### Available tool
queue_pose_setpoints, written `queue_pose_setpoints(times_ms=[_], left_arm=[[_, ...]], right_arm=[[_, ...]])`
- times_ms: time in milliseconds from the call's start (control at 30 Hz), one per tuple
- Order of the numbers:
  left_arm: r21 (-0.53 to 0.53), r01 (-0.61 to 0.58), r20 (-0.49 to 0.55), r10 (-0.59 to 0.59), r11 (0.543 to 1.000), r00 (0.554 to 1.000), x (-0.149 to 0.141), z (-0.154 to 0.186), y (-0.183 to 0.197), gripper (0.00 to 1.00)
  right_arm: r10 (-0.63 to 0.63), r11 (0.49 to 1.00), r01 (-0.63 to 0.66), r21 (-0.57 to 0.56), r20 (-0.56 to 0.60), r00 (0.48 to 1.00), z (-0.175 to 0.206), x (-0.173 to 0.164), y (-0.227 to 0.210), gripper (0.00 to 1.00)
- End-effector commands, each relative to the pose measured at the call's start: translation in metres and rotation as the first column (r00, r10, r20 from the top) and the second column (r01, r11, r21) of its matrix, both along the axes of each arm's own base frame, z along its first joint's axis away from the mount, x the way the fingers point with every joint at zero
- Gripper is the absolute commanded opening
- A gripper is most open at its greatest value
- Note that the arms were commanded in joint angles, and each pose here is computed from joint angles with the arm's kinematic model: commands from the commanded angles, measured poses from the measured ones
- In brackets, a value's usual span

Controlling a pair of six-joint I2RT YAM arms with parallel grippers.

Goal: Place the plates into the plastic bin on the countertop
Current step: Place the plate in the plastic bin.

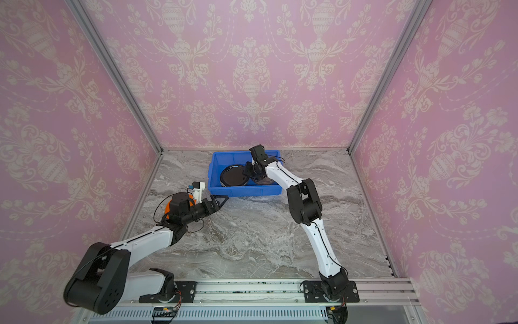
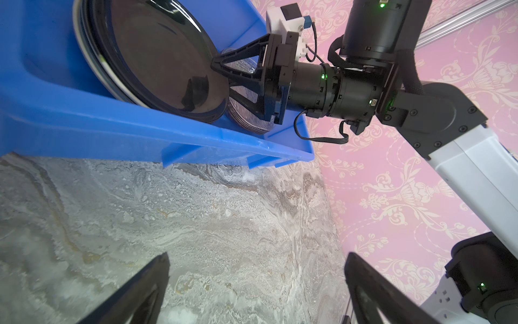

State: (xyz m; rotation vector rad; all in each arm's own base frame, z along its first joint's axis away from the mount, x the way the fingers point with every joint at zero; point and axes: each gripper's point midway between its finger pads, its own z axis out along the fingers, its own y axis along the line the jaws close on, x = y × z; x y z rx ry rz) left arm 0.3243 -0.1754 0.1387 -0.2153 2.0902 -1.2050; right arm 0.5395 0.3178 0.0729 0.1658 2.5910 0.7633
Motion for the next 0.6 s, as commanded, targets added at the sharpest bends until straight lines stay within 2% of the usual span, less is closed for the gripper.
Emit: queue_pose_setpoints(times_ms=[0, 200, 567], left_arm=[[0.0, 0.006, 0.042, -0.006, 1.0, 0.999, 0.008, 0.012, -0.001, 0.99], [-0.004, 0.006, 0.044, -0.005, 1.0, 0.999, 0.01, 0.013, -0.002, 0.99], [0.007, 0.004, 0.042, -0.004, 1.0, 0.999, 0.009, 0.011, 0.0, 0.99]], right_arm=[[0.004, 0.999, -0.002, -0.036, 0.052, 0.999, 0.032, 0.0, -0.007, 0.48], [0.008, 0.999, -0.005, -0.037, 0.071, 0.997, 0.04, -0.003, -0.01, 0.48], [0.013, 0.999, -0.014, 0.03, 0.019, 1.0, 0.014, -0.002, 0.007, 0.46]])
